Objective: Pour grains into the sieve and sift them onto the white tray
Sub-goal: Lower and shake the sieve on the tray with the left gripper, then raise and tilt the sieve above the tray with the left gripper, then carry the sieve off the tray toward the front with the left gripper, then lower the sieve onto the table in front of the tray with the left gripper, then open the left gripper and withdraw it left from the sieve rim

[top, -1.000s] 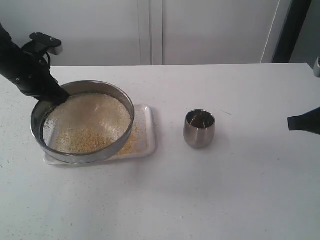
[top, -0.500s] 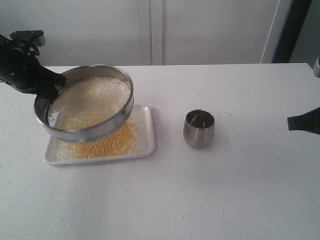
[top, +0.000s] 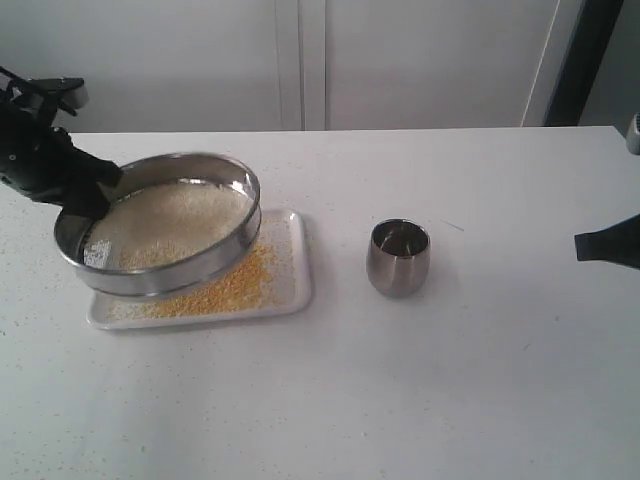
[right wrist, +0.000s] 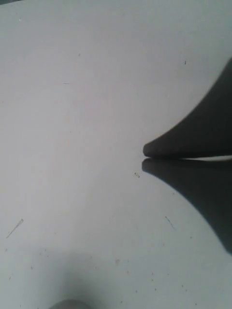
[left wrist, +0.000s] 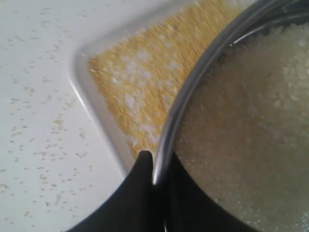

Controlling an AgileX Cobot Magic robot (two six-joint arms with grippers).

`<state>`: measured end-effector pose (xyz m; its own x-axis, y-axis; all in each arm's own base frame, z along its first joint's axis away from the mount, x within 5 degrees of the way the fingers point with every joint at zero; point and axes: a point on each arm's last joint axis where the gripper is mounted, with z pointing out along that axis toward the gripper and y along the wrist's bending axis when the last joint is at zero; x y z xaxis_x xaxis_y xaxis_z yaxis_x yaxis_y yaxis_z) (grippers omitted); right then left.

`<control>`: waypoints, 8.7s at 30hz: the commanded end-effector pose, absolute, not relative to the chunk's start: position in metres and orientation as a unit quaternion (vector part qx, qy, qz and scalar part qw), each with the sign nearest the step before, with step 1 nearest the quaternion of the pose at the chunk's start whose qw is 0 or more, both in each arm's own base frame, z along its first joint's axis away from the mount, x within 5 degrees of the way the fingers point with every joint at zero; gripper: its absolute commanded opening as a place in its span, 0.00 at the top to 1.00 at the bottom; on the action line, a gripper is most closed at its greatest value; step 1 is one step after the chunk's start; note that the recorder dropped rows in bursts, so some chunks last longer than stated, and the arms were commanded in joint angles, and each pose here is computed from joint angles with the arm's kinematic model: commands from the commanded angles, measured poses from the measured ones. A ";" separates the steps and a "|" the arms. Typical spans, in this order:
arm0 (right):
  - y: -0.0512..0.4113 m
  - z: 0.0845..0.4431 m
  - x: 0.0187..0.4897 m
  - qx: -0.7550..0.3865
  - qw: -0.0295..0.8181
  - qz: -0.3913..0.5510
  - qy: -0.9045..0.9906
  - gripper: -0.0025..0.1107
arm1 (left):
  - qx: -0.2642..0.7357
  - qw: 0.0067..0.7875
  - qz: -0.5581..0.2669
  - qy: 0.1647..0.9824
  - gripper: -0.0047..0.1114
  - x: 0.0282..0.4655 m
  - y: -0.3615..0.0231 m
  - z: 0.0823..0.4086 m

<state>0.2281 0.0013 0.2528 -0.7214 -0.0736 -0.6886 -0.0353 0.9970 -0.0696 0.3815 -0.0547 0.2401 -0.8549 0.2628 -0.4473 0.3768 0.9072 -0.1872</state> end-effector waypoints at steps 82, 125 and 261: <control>0.000 0.253 0.227 -0.016 0.375 -0.022 0.926 0.98 | 0.175 0.336 -0.109 0.919 0.96 0.365 -0.051 0.267; 0.000 0.253 0.227 -0.016 0.375 -0.022 0.926 0.98 | 0.187 0.196 -0.116 0.956 0.96 0.294 -0.068 0.275; 0.000 0.253 0.227 -0.016 0.375 -0.022 0.926 0.98 | 0.298 0.201 -0.095 0.928 0.96 0.203 -0.087 0.240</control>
